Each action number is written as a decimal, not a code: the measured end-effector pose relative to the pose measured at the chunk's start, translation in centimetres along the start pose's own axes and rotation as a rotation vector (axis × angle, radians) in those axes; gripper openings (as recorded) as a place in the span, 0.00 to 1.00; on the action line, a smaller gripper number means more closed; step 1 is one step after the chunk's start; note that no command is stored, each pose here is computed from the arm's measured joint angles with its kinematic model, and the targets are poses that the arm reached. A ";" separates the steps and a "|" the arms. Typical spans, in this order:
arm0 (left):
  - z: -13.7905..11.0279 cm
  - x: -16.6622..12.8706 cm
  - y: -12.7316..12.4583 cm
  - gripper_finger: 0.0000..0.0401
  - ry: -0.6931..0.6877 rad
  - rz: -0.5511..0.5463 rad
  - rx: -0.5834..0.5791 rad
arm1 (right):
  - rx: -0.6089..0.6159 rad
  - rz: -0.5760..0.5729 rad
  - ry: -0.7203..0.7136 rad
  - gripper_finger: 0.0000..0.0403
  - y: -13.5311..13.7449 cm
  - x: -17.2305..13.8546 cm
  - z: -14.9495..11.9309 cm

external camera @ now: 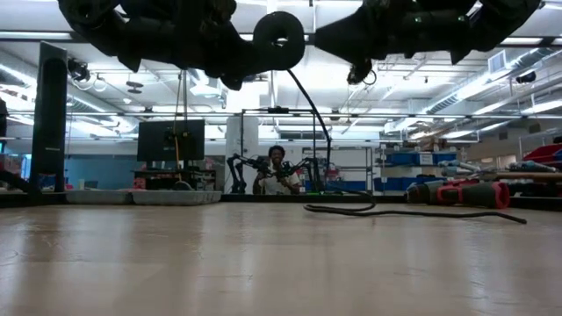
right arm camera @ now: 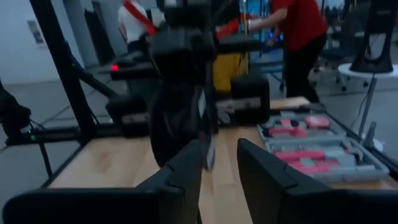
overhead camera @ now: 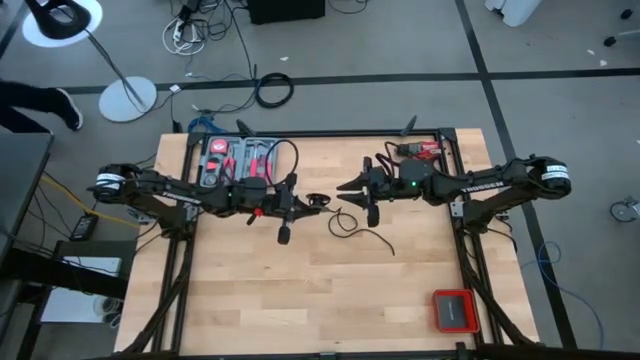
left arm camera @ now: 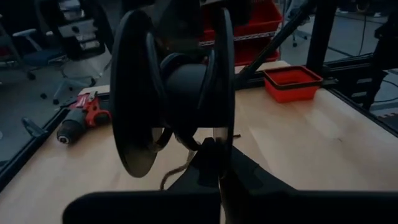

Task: Coil cords
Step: Uncoil the black wire from the black spool

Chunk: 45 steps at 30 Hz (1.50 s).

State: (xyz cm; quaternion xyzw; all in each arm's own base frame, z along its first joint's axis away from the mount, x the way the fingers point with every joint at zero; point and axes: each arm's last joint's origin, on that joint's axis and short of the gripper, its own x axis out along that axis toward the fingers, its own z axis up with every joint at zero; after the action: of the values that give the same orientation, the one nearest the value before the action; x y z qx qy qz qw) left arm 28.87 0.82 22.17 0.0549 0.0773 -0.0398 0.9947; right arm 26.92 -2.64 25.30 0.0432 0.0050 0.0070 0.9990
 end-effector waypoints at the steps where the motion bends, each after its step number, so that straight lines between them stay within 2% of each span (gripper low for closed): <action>1: -0.1 0.0 0.0 0.00 0.010 -0.001 -0.001 | -0.002 0.006 -0.015 0.26 0.2 0.0 0.1; 5: -0.6 0.7 0.0 0.00 0.029 -0.004 -0.004 | -0.005 0.018 -0.043 0.26 0.5 0.0 0.4; 14: 0.3 3.1 0.1 0.00 0.011 -0.055 -0.006 | 0.012 0.024 -0.055 0.26 0.6 0.1 0.7; 23: 0.7 3.2 0.2 0.00 0.001 -0.052 0.001 | 0.033 0.038 -0.027 0.26 0.9 0.3 0.7; 45: 0.2 3.2 0.1 0.00 0.056 -0.056 -0.005 | 0.046 -0.006 0.056 0.25 0.7 0.2 -0.2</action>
State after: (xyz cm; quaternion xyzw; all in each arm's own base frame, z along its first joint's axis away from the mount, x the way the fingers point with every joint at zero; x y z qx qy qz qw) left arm 32.03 0.73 21.84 0.0512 0.1068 -0.0660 0.9908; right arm 27.15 -1.96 25.20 0.0661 0.0334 0.0053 0.9972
